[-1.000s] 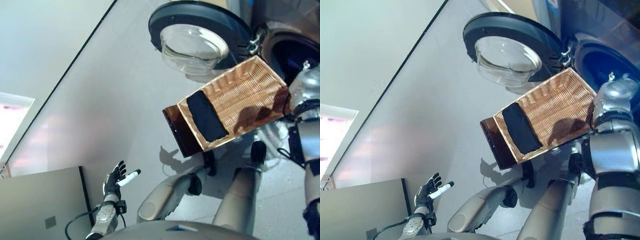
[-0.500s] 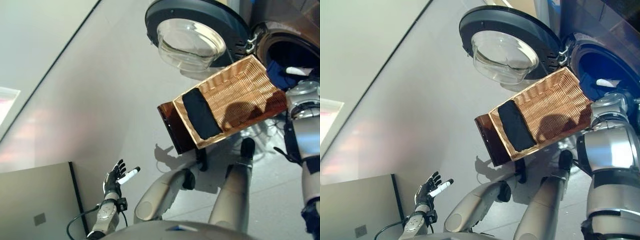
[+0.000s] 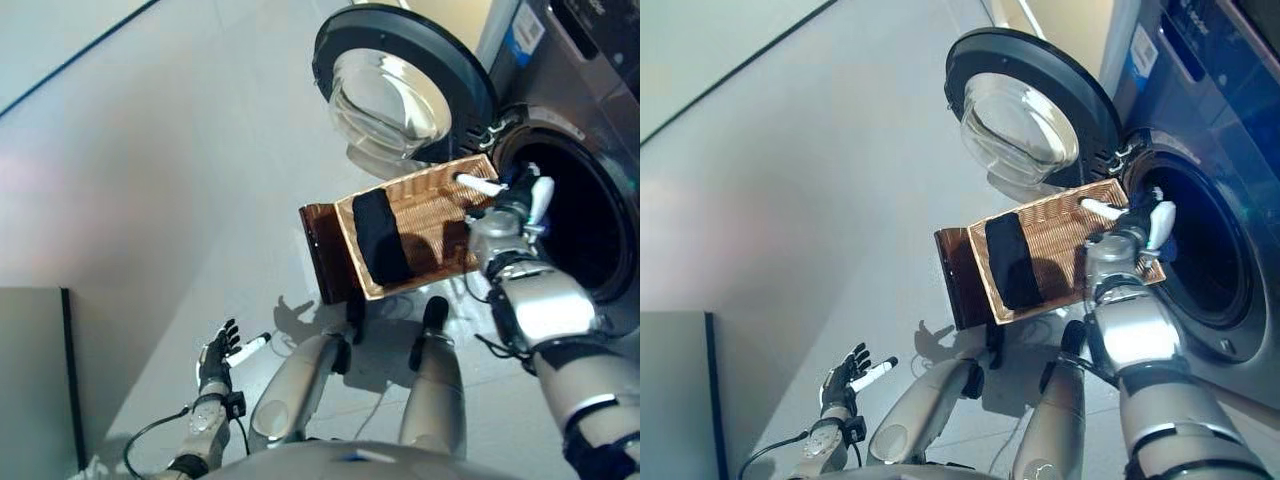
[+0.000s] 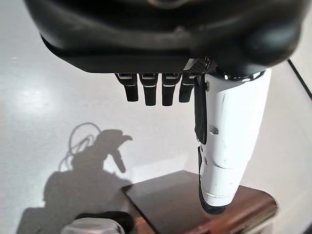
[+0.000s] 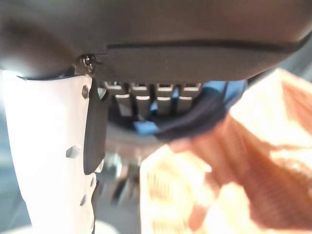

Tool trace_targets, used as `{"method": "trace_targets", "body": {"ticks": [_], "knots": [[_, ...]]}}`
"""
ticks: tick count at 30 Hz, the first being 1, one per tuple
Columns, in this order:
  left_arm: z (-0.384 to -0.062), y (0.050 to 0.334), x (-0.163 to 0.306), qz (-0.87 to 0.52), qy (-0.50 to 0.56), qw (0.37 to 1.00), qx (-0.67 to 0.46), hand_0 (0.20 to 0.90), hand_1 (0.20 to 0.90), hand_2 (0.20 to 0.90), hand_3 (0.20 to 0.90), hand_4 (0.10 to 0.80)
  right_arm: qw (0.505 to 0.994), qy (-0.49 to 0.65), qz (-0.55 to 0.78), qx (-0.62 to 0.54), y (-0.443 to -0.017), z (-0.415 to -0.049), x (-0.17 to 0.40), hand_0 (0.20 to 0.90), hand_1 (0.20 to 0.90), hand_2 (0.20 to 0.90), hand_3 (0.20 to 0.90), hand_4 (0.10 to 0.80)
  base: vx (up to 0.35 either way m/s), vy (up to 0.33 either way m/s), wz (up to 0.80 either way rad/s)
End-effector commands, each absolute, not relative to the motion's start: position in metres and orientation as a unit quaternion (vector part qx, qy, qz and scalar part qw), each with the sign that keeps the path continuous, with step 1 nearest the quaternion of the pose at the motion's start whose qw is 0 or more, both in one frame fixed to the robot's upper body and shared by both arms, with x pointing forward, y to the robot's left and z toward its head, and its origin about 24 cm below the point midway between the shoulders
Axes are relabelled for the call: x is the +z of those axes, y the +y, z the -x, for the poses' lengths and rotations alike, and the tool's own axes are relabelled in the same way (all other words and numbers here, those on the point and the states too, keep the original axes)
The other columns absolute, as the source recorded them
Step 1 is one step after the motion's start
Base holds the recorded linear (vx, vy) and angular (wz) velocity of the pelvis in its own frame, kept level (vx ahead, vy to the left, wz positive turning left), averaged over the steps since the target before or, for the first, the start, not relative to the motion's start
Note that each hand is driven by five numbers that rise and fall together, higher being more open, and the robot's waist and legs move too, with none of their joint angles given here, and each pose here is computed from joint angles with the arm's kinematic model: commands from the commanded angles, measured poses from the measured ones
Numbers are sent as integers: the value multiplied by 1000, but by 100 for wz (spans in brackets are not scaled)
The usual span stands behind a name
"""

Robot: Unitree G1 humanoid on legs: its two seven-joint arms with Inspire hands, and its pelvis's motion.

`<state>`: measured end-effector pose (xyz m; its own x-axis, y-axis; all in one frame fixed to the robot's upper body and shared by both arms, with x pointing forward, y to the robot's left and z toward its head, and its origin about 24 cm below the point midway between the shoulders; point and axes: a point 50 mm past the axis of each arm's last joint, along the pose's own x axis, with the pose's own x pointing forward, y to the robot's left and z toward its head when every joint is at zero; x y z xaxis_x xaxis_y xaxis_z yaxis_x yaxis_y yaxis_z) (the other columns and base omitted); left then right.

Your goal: Pick up the clothes and place them into the washing machine

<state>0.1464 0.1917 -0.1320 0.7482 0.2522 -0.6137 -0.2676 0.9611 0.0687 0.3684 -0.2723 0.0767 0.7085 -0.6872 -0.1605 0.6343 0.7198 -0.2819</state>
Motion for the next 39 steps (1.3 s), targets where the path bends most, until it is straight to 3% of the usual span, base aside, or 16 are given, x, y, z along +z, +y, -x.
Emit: {"method": "trace_targets", "body": {"ticks": [1,22,39], "knots": [[-148,240,-122,-35,306,929,206,900,900,900,900,800,933,46,71,-350,-265,-380,102,900,900,900,900,800,-3,-46,18],[-167,257,-98,-56,232,944,229,900,900,900,900,800,943,63,51,-323,-238,-383,88,900,900,900,900,800,14,1,8],[-209,276,-56,-56,120,950,284,900,900,900,900,800,947,108,10,-303,-205,-373,52,900,900,900,900,800,18,-23,21]]}}
